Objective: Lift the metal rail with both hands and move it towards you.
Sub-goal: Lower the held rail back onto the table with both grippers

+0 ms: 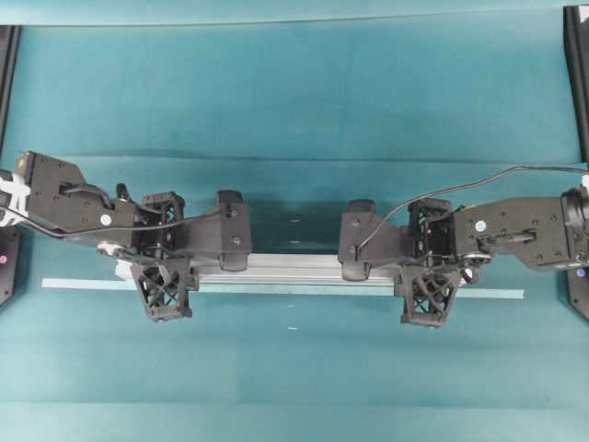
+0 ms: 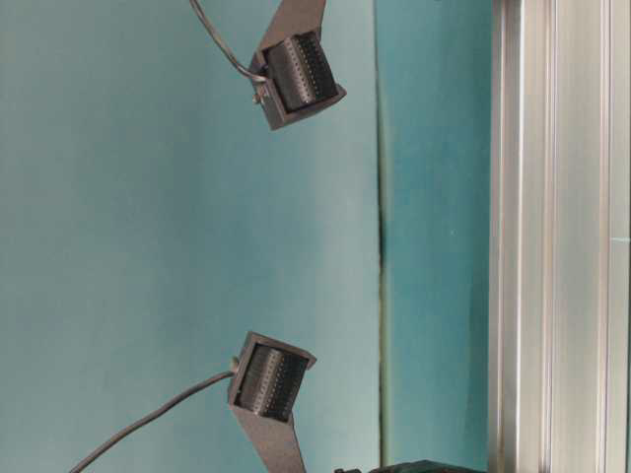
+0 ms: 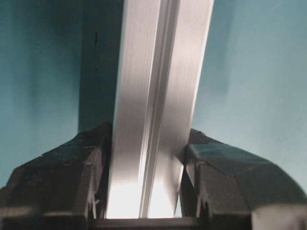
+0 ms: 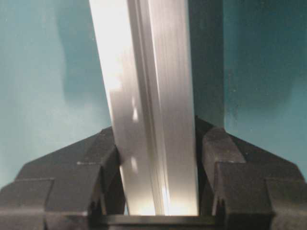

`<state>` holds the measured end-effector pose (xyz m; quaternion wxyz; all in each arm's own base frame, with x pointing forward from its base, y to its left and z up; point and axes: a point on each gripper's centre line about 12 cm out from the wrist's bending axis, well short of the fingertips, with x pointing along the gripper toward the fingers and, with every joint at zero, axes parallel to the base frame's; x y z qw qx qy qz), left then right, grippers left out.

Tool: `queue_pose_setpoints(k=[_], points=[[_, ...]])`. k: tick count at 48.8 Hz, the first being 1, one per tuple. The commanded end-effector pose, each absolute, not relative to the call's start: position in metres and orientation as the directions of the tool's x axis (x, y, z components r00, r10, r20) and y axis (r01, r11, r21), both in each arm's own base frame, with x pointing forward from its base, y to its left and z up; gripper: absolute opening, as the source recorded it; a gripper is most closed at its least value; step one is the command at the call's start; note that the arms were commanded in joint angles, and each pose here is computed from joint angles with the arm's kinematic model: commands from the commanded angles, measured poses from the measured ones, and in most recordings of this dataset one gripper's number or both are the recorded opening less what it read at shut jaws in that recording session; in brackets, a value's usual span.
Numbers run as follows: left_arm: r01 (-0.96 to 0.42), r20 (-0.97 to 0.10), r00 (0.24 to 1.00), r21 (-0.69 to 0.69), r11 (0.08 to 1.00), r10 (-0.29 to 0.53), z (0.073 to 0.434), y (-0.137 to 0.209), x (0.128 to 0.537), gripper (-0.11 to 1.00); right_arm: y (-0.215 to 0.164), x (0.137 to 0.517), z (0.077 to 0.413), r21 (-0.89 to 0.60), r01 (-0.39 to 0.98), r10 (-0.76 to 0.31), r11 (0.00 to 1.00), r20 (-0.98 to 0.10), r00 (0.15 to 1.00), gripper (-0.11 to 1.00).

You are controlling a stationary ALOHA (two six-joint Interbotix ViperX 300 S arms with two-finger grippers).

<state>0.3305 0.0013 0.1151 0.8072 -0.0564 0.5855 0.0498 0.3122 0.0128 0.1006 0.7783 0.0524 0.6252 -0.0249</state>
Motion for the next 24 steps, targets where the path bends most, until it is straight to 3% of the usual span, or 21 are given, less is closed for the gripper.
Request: queue_pose_setpoints(k=[1,24], points=[[-0.208,-0.93,0.368,-0.06,0.976,0.021,0.1216,0.0106,0.3381,0.29,0.0208,0.3239,0.1034,0.073,0.106,0.04,0.992,-0.958,0.285,0.4],[-0.171,-0.926,0.378,-0.048,0.984,0.02,0.1204,0.01,0.3373,0.29,0.0219,0.3251,0.1038,0.088,0.119,0.049,0.989,-0.954,0.295,0.4]])
